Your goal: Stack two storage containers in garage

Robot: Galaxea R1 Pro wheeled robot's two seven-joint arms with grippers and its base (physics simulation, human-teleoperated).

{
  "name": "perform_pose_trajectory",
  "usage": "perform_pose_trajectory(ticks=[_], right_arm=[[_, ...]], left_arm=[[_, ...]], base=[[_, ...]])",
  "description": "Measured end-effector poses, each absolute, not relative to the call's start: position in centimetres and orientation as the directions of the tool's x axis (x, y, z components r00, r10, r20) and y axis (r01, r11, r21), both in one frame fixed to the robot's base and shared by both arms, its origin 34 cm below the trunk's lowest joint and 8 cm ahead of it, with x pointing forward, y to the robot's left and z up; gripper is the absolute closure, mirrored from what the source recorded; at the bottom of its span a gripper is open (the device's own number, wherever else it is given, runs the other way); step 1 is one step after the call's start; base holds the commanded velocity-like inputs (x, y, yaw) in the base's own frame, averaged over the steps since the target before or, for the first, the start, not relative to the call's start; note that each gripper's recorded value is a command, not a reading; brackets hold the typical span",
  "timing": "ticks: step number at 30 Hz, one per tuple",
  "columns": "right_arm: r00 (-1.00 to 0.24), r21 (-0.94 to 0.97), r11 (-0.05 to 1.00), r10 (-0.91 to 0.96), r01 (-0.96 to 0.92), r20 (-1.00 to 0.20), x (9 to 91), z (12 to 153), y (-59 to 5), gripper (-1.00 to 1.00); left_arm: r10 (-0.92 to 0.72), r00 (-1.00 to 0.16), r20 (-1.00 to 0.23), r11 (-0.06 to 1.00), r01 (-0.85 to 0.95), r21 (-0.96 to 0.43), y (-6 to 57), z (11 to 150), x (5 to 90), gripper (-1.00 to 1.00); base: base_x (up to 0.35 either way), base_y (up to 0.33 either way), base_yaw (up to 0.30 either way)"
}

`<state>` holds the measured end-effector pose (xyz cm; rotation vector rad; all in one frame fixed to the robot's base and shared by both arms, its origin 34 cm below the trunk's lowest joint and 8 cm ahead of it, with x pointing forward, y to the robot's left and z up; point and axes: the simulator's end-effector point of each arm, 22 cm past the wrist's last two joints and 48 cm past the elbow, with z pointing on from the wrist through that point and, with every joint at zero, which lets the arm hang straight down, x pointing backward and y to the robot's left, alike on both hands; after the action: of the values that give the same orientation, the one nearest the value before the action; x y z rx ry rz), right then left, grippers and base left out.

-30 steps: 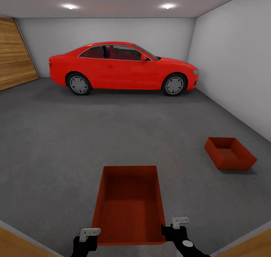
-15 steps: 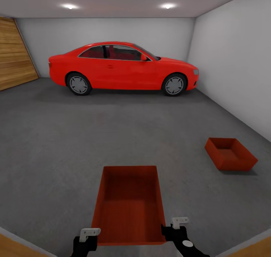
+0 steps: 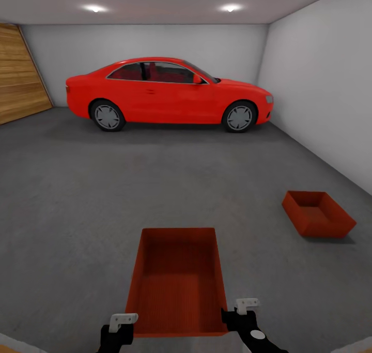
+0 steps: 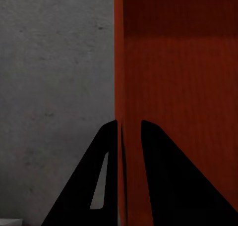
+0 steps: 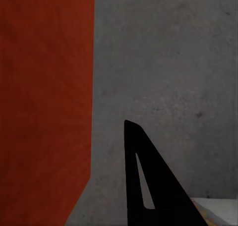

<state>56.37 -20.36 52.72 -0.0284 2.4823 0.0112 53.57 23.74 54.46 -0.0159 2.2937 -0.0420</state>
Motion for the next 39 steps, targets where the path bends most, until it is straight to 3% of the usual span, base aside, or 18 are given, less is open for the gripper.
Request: perform_pose_trajectory(ticks=[39], right_arm=[[-0.791,0.001,1.0,-0.018,-0.023,-0.612,56.36,52.71,-20.36,1.0]], left_arm=[[-0.025,-0.662,-0.749,0.999,0.002,-0.036,23.74,54.44,53.57,1.0]], base=[[0.03,0.012,0.0]])
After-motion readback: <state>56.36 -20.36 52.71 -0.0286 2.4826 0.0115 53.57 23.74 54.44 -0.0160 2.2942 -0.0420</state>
